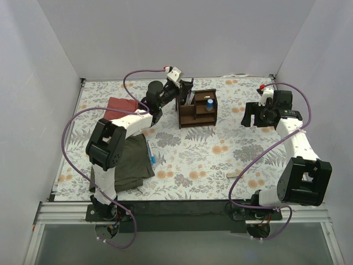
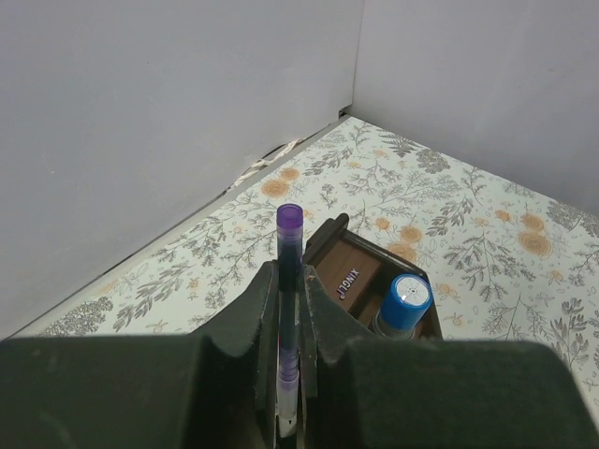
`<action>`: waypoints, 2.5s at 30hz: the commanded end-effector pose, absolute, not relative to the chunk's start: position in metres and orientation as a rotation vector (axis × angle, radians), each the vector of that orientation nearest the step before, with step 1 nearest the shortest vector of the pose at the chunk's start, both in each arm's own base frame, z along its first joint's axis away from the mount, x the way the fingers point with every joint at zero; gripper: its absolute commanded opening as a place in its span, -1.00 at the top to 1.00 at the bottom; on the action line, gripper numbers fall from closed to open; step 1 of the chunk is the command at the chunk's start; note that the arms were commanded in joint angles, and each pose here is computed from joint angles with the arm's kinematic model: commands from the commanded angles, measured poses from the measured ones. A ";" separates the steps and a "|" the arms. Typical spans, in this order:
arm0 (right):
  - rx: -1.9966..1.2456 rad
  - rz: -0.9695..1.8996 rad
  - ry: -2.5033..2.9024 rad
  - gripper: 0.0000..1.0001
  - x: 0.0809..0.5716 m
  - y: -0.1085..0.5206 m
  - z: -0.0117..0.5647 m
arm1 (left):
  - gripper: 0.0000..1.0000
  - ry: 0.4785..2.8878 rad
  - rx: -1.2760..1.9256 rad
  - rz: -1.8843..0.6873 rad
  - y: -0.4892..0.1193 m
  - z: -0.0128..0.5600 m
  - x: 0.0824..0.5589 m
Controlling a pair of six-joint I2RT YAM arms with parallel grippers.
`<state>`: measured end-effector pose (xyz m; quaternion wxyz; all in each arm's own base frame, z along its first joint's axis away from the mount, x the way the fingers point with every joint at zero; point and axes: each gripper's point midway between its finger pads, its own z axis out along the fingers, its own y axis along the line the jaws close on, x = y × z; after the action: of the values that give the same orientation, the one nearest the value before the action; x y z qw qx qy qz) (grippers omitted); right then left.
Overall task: Sort the stationery into containers
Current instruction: Place the pen in the storage box, then pick up the pen from the center of the board.
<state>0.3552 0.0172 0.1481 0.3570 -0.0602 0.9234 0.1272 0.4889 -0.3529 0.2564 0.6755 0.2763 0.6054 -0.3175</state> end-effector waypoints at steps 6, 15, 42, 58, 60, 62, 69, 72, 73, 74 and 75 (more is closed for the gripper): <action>-0.165 0.320 2.336 -0.72 0.363 0.015 0.159 | 0.85 1.352 0.614 -0.687 -0.348 0.266 0.494; -0.162 0.315 2.327 -0.72 0.364 0.015 0.161 | 0.06 1.345 0.580 -0.601 -0.333 0.282 0.496; -0.177 0.448 2.334 -0.72 0.381 0.030 0.159 | -0.07 2.733 0.201 -0.408 -0.164 0.089 0.313; -0.171 0.458 2.365 -0.72 0.358 0.033 0.144 | 0.12 2.706 0.196 -0.492 -0.174 0.082 0.330; -0.171 0.454 2.366 -0.72 0.361 0.032 0.145 | 0.13 2.723 0.192 -0.488 -0.174 0.076 0.329; -0.171 0.455 2.363 -0.72 0.362 0.032 0.145 | 0.14 2.737 0.185 -0.486 -0.174 0.071 0.329; -0.175 0.434 2.362 -0.72 0.366 0.029 0.146 | 0.16 2.781 0.169 -0.477 -0.174 0.060 0.340; -0.173 0.438 2.365 -0.72 0.365 0.029 0.145 | 0.19 2.794 0.159 -0.464 -0.173 0.056 0.342; -0.175 0.437 2.365 -0.72 0.364 0.029 0.144 | 0.20 2.799 0.155 -0.459 -0.173 0.055 0.342; -0.172 0.438 2.366 -0.72 0.363 0.030 0.143 | 0.21 2.800 0.157 -0.459 -0.172 0.056 0.341; -0.172 0.435 2.370 -0.72 0.362 0.029 0.141 | 0.21 2.803 0.156 -0.451 -0.171 0.056 0.341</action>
<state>0.3548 0.0316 0.1307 0.3361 -0.0602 0.9239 0.1725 0.3320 -0.1696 0.0405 0.1346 0.0584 0.9776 -0.1511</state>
